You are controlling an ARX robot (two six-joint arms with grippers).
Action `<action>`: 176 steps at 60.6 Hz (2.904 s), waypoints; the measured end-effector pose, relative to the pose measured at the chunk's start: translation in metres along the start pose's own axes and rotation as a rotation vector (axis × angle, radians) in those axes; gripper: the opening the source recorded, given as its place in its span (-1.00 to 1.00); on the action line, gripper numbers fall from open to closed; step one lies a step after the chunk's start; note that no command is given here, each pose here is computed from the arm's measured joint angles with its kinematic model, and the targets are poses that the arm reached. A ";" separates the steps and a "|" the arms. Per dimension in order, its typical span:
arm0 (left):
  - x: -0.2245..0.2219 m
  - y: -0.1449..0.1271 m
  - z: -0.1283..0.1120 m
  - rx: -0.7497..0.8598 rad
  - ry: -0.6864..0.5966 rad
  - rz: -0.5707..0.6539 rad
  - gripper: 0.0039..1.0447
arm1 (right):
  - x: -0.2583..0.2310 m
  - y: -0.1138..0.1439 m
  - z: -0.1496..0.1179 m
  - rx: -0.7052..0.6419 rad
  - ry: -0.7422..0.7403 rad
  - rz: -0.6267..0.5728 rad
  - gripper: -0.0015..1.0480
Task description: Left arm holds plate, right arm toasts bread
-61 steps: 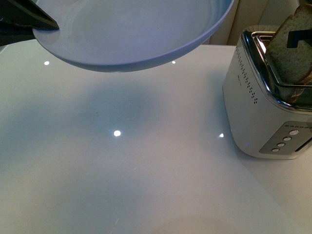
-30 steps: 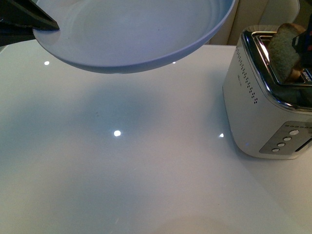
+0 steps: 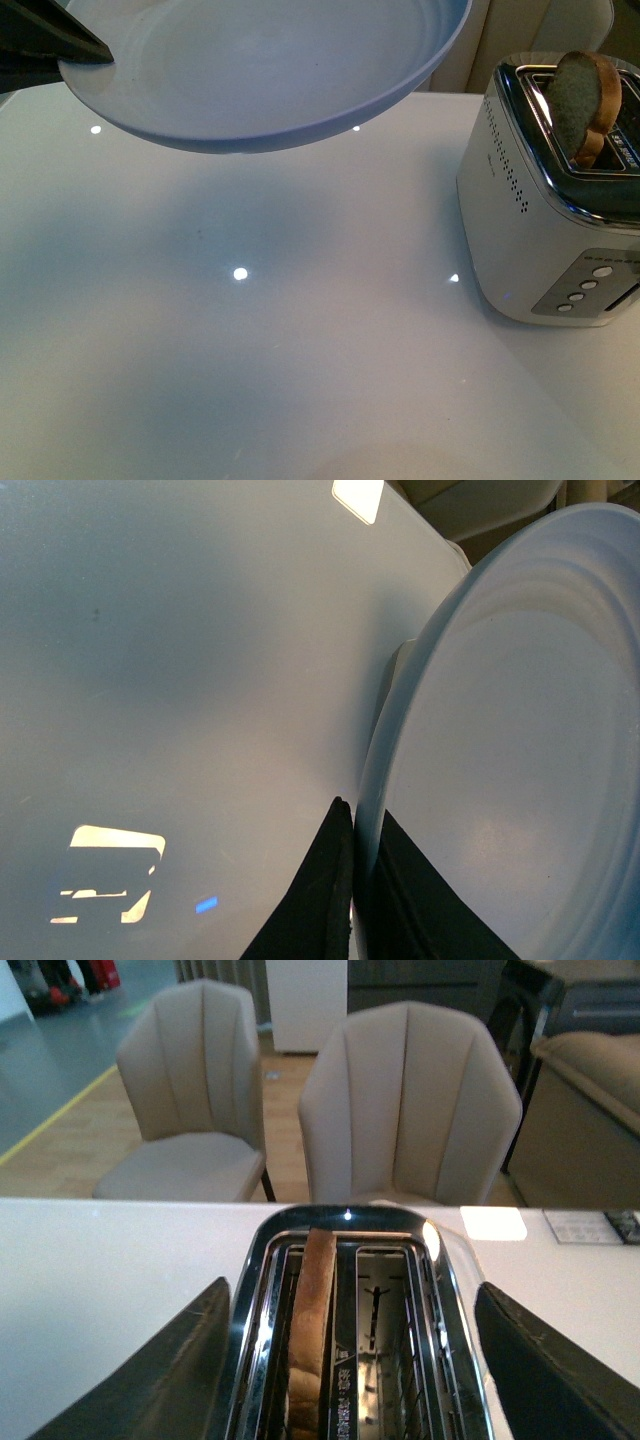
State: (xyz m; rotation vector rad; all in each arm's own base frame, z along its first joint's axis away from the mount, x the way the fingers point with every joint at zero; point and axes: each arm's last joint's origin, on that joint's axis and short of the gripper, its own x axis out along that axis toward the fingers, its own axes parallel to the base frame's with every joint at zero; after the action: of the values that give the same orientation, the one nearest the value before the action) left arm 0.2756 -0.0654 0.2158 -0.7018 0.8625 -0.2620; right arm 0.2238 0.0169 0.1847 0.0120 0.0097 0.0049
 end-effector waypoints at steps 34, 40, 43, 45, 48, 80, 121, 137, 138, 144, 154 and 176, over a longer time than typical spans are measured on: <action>-0.002 0.000 0.000 0.015 -0.001 0.005 -0.95 | -0.066 -0.017 -0.024 -0.008 0.012 -0.005 -0.97; -0.002 -0.001 -0.001 0.016 0.001 0.004 -0.95 | -0.072 -0.017 -0.023 -0.008 0.004 -0.005 -0.97; -0.002 -0.001 -0.001 0.016 0.001 0.004 -0.95 | -0.075 -0.017 -0.023 -0.008 0.004 -0.005 -0.97; -0.002 -0.001 -0.001 0.017 0.001 0.004 -0.95 | -0.076 -0.017 -0.023 -0.008 0.005 -0.005 -0.97; -0.002 -0.001 -0.001 0.017 0.001 0.004 -0.95 | -0.079 -0.017 -0.022 -0.008 0.003 -0.005 -0.97; -0.001 -0.001 -0.002 0.020 0.005 0.006 -0.95 | -0.099 -0.016 -0.014 -0.008 -0.025 -0.005 -0.97; 0.000 -0.004 -0.004 0.029 0.010 0.003 -0.95 | -0.114 -0.016 -0.013 -0.008 -0.028 -0.005 -0.97; 0.000 -0.005 -0.004 0.032 0.011 0.002 -0.95 | -0.126 -0.016 -0.017 -0.009 -0.021 -0.003 -0.97; 0.000 -0.005 -0.004 0.032 0.011 0.002 -0.95 | -0.126 -0.016 -0.017 -0.009 -0.022 -0.004 -0.97; 0.000 -0.006 -0.004 0.033 0.012 0.000 -0.95 | -0.127 -0.016 -0.017 -0.008 -0.021 -0.004 -0.97; 0.000 -0.006 -0.004 0.033 0.012 0.000 -0.95 | -0.127 -0.016 -0.017 -0.009 -0.022 -0.004 -0.69; 0.000 -0.006 -0.004 0.036 0.012 -0.001 -0.95 | -0.127 -0.016 -0.017 -0.009 -0.023 -0.004 0.55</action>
State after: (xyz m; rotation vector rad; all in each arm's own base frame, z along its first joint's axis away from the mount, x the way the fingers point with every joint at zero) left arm 0.2727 -0.0717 0.2177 -0.6673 0.8672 -0.2822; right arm 0.0970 0.0001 0.1692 0.0029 -0.0128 0.0012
